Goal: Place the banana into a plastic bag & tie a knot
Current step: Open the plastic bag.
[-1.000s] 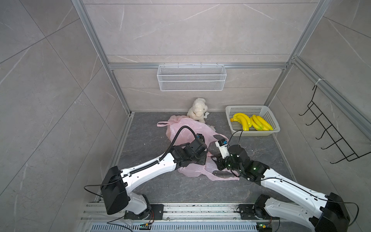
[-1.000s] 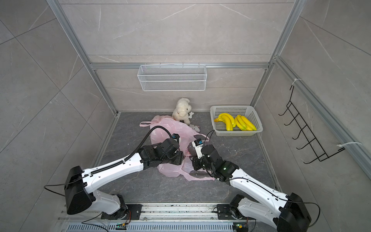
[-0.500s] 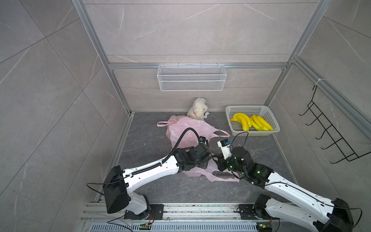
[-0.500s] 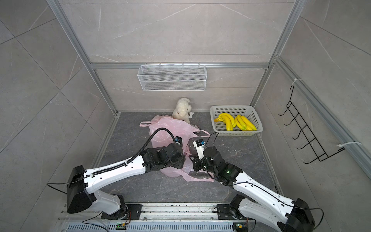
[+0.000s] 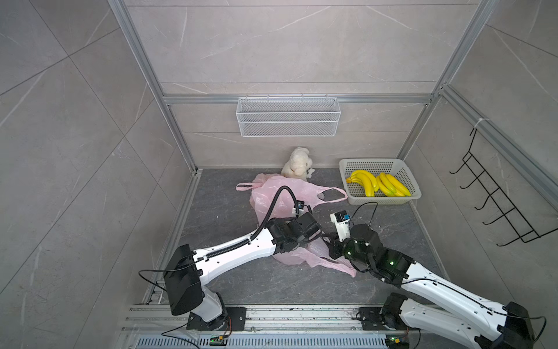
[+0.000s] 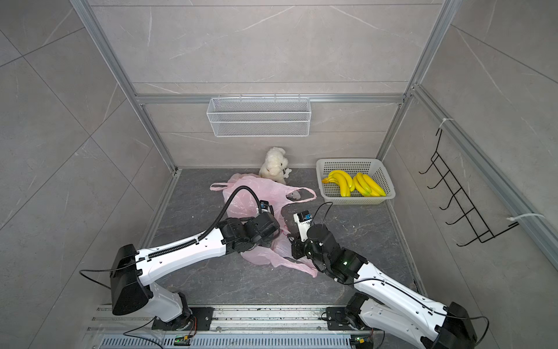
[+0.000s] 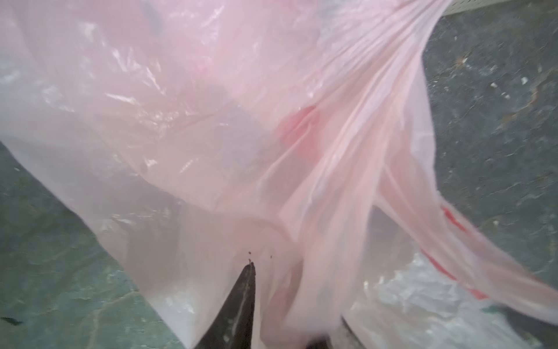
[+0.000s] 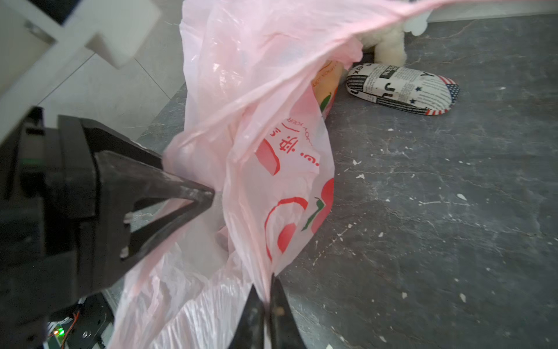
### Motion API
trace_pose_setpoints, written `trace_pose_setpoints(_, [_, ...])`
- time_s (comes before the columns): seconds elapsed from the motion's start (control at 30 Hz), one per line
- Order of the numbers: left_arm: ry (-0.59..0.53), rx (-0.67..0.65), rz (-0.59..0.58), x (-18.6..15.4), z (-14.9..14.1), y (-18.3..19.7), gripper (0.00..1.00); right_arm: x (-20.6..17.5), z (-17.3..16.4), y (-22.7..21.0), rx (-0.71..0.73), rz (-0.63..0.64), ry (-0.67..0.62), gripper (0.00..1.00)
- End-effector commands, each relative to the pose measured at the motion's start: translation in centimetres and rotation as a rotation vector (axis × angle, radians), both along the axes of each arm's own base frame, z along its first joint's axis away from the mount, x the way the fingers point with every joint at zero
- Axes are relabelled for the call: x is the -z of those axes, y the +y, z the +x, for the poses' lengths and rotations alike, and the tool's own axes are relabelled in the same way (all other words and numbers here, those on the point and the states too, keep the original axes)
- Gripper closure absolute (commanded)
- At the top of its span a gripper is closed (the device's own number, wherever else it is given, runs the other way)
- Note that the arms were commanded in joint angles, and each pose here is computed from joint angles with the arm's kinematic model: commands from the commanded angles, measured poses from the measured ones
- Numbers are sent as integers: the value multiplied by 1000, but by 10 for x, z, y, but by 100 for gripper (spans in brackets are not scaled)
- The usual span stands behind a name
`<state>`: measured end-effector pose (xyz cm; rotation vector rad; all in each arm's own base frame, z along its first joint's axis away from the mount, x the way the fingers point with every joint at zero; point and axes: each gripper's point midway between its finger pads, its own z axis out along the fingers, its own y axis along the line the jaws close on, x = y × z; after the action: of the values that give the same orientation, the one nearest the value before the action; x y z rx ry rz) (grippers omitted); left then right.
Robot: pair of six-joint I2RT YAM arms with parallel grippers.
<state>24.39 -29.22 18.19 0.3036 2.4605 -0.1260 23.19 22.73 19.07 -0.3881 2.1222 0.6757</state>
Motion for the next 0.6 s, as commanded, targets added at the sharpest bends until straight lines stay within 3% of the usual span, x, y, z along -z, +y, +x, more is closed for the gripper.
trace_pose_setpoints(0.0, [-73,-59,-26,-21,6,15,83,18,2,-19,109,-36,47,91])
trace_pose_setpoints(0.1, [-111,-42,-83,-33,6,15,100,34,6,-30,190,-69,94,91])
trace_pose_setpoints(0.3, [-198,63,-240,-67,-1,6,100,71,10,-61,374,-155,235,91])
trace_pose_setpoints(0.43, [-233,129,-334,-85,-7,-3,100,82,7,-70,405,-160,286,88])
trace_pose_setpoints(0.47, [-233,143,-343,-87,-7,-7,100,79,7,-67,383,-153,277,84])
trace_pose_setpoints(0.57, [-206,163,-309,-84,-6,-14,100,54,6,-55,282,-97,202,53])
